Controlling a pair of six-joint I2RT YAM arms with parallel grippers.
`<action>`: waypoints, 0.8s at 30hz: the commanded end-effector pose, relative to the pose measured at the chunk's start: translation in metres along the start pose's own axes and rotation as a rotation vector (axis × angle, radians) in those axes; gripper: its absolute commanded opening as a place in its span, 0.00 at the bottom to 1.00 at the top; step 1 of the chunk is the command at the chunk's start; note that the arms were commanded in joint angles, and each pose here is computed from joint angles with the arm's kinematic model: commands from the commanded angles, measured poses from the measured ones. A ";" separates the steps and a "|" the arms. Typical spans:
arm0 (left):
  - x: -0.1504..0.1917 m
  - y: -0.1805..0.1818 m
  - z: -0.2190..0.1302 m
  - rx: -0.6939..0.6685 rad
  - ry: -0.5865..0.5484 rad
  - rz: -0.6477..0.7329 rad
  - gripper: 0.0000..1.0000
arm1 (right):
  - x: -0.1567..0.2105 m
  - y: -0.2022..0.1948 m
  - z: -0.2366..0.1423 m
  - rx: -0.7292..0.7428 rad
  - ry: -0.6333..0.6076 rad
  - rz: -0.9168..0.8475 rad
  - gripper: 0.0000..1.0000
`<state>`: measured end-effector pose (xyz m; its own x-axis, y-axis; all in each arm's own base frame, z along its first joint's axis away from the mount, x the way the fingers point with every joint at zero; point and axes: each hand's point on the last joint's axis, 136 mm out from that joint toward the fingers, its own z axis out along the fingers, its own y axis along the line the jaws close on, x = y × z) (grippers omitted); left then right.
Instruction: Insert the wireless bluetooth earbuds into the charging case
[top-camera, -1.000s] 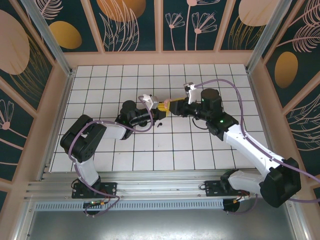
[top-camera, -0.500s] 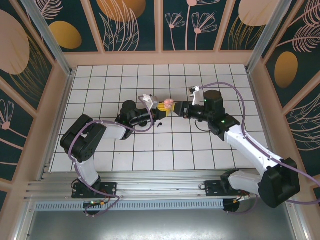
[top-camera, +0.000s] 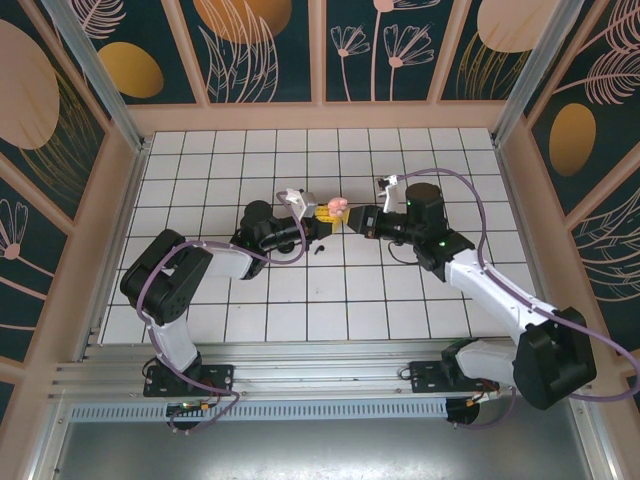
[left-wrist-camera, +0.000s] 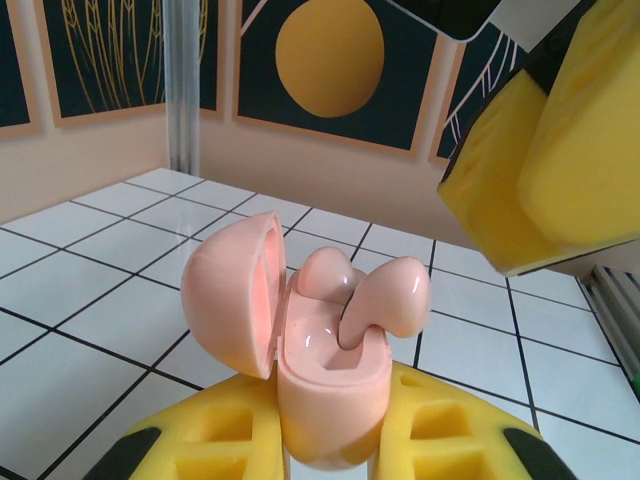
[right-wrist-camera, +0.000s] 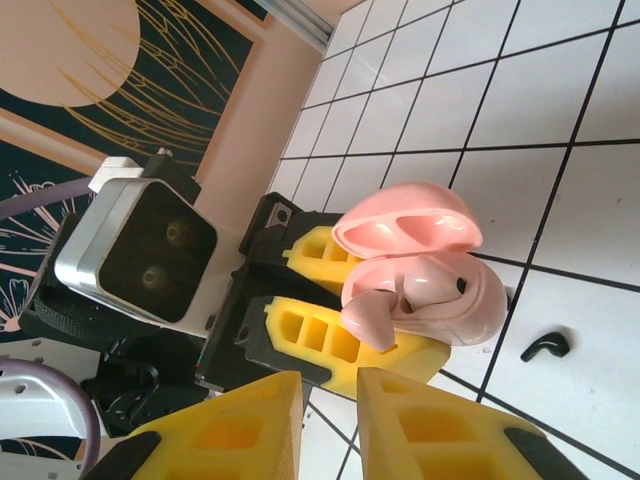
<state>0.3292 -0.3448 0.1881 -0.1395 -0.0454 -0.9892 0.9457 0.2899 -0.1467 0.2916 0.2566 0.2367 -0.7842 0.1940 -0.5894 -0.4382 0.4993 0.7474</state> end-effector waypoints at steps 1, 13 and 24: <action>-0.028 -0.006 0.002 0.022 -0.052 0.063 0.05 | -0.004 0.002 0.002 -0.034 -0.010 0.000 0.21; -0.030 -0.007 0.001 0.021 -0.053 0.067 0.05 | -0.005 0.004 0.005 -0.059 -0.012 0.002 0.17; -0.029 -0.006 0.002 0.023 -0.052 0.065 0.05 | -0.008 0.006 0.010 -0.082 -0.009 0.000 0.15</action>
<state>0.3296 -0.3452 0.1956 -0.1257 -0.0505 -0.9908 0.9478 0.2888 -0.1350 0.2963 0.2645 0.2369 -0.7908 0.1923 -0.5811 -0.4539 0.4529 0.7674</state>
